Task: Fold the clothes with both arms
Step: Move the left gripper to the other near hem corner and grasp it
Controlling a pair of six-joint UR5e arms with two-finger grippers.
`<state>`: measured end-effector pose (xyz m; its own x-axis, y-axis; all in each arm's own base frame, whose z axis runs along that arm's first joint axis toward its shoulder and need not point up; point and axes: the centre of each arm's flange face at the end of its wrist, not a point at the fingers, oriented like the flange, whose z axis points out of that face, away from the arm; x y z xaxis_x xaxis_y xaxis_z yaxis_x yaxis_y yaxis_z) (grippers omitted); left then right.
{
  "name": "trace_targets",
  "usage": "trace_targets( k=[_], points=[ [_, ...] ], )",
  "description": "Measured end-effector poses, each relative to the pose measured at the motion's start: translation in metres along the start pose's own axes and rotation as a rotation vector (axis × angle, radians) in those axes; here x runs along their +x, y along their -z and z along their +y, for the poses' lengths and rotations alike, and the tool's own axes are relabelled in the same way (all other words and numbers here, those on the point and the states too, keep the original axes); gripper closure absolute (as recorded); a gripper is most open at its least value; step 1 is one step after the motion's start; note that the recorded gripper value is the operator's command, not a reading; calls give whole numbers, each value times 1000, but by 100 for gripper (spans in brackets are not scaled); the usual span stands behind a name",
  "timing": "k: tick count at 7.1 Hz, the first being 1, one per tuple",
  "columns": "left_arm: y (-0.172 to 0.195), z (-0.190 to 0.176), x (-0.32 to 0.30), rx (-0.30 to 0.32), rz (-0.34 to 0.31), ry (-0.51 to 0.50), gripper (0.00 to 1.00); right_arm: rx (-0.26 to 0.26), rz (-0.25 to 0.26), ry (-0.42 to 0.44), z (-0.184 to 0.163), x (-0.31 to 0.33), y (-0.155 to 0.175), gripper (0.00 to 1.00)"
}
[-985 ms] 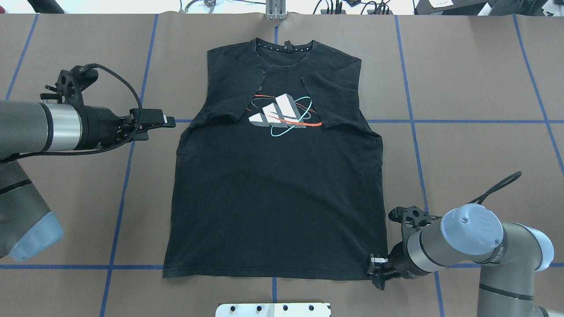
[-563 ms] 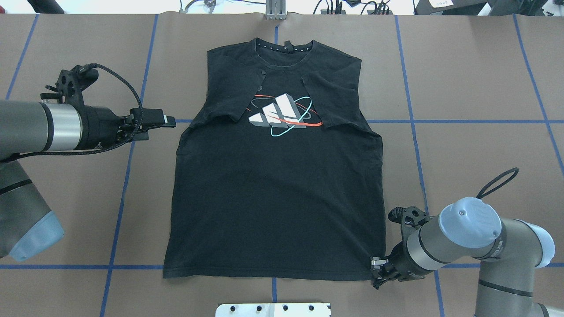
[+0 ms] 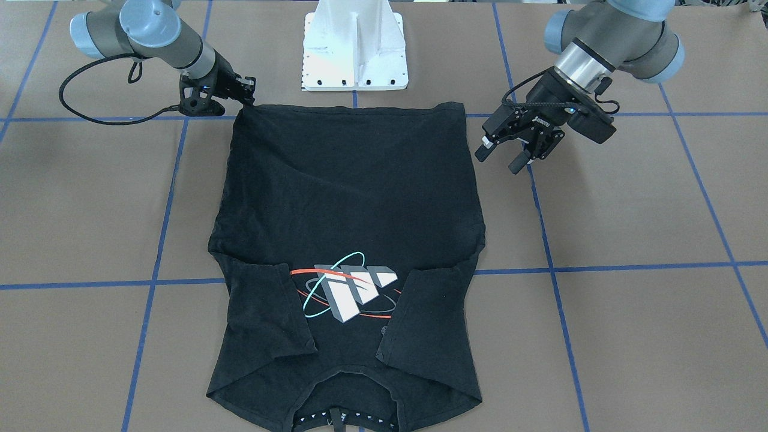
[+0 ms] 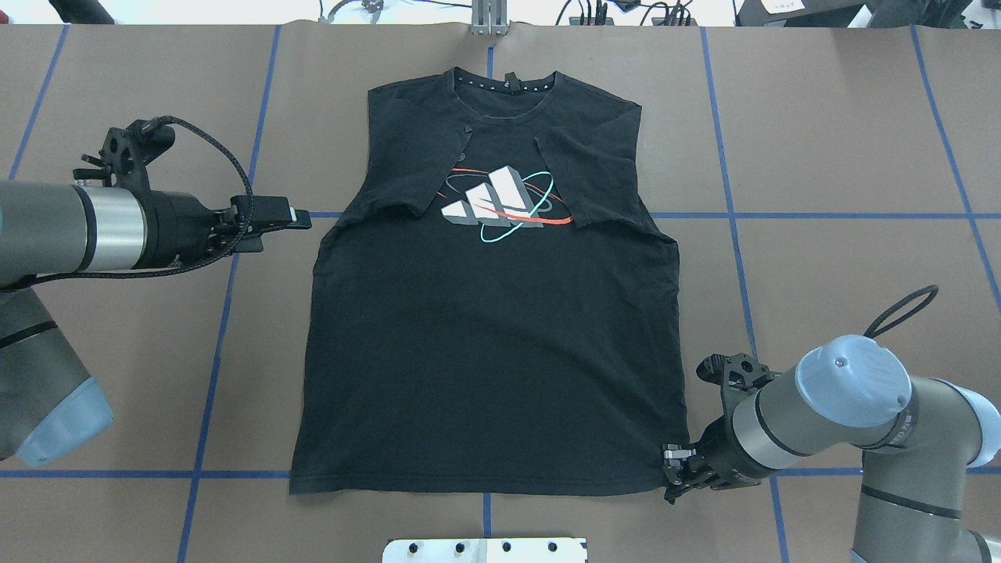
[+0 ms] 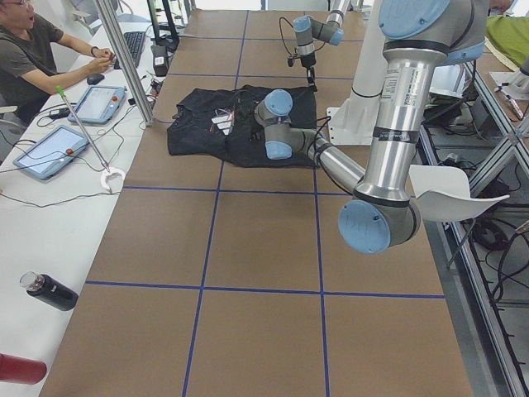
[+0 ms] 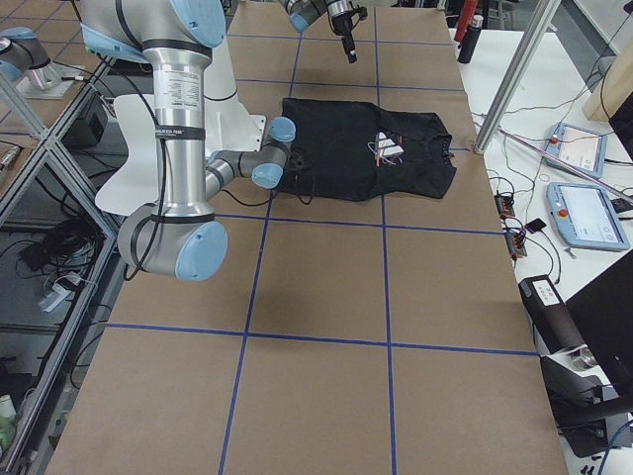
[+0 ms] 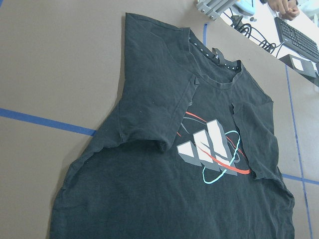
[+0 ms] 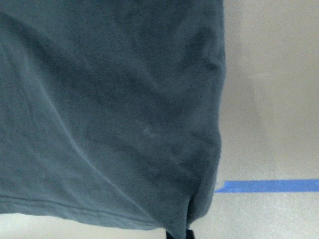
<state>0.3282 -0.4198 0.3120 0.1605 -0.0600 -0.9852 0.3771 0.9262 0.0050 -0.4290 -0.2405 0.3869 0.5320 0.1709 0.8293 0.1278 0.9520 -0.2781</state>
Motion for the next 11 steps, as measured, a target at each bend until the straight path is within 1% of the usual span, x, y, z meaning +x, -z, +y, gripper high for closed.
trace_targets(
  k=[1, 2, 3, 5, 6, 7, 9, 11],
  points=[
    [-6, 15, 0, -28, -1, 31, 1, 3, -19, 1, 1, -4, 11, 100],
    [-16, 43, -4, -72, -11, 66, 1, 3, -39, -5, 5, -10, 20, 100],
    [-23, 80, -13, -117, -32, 87, 1, -2, -56, -11, 8, -15, 26, 100],
    [-20, 141, -37, -200, -87, 109, 1, -8, -74, -11, 10, -21, 31, 100],
    [-23, 167, -47, -220, -116, 115, 1, -8, -84, -8, 11, -24, 35, 100],
    [-29, 189, -54, -226, -141, 122, 1, -7, -97, -2, 13, -27, 41, 100],
    [-38, 211, -62, -234, -192, 121, 1, -6, -110, 5, 16, -31, 48, 100],
    [-46, 223, -69, -249, -227, 120, 1, -4, -111, 4, 15, -30, 49, 100]
  ],
)
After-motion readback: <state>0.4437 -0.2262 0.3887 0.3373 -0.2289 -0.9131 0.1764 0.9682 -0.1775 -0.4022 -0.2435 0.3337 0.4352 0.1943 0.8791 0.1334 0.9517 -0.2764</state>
